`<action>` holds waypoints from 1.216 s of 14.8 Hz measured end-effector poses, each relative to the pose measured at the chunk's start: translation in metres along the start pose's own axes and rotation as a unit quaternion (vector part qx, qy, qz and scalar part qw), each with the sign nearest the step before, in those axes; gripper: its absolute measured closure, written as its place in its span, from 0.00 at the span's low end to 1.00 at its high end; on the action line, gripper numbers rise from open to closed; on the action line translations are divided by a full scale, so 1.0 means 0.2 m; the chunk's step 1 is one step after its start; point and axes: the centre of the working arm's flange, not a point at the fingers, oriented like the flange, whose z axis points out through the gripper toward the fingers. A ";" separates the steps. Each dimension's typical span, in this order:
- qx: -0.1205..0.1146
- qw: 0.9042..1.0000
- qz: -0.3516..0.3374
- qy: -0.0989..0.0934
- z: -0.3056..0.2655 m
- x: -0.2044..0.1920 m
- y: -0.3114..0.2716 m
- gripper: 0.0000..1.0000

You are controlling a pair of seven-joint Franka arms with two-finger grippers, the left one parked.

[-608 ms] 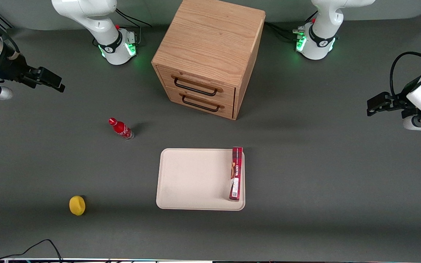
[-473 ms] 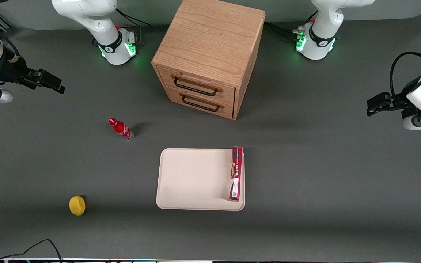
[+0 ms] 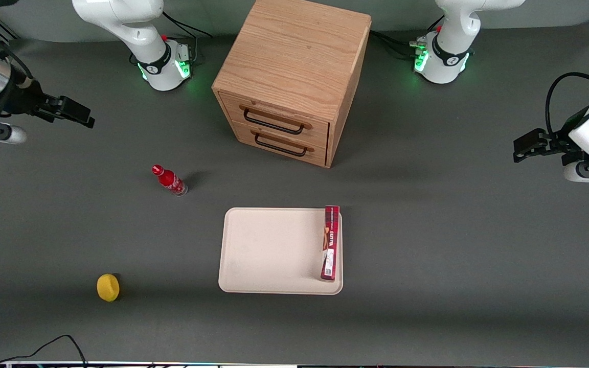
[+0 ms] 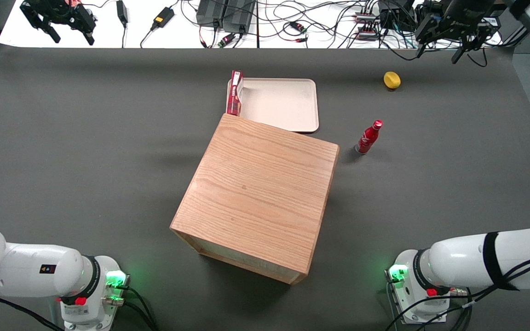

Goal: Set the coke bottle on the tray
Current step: 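Move the right gripper down over the red Coca-Cola bottle, then close the right gripper around the bottle's body and lift it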

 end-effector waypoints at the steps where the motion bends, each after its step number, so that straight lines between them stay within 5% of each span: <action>1: 0.001 1.000 -0.004 0.000 0.09 0.02 -0.03 0.00; 8: -0.006 0.998 0.015 0.061 1.14 0.06 -0.32 0.00; 13: -0.030 0.996 0.000 0.085 1.45 0.05 -0.25 0.00; 16: -0.032 0.995 -0.005 0.091 1.47 0.04 -0.25 0.13; 18: -0.032 0.995 -0.005 0.092 1.47 0.04 -0.25 0.37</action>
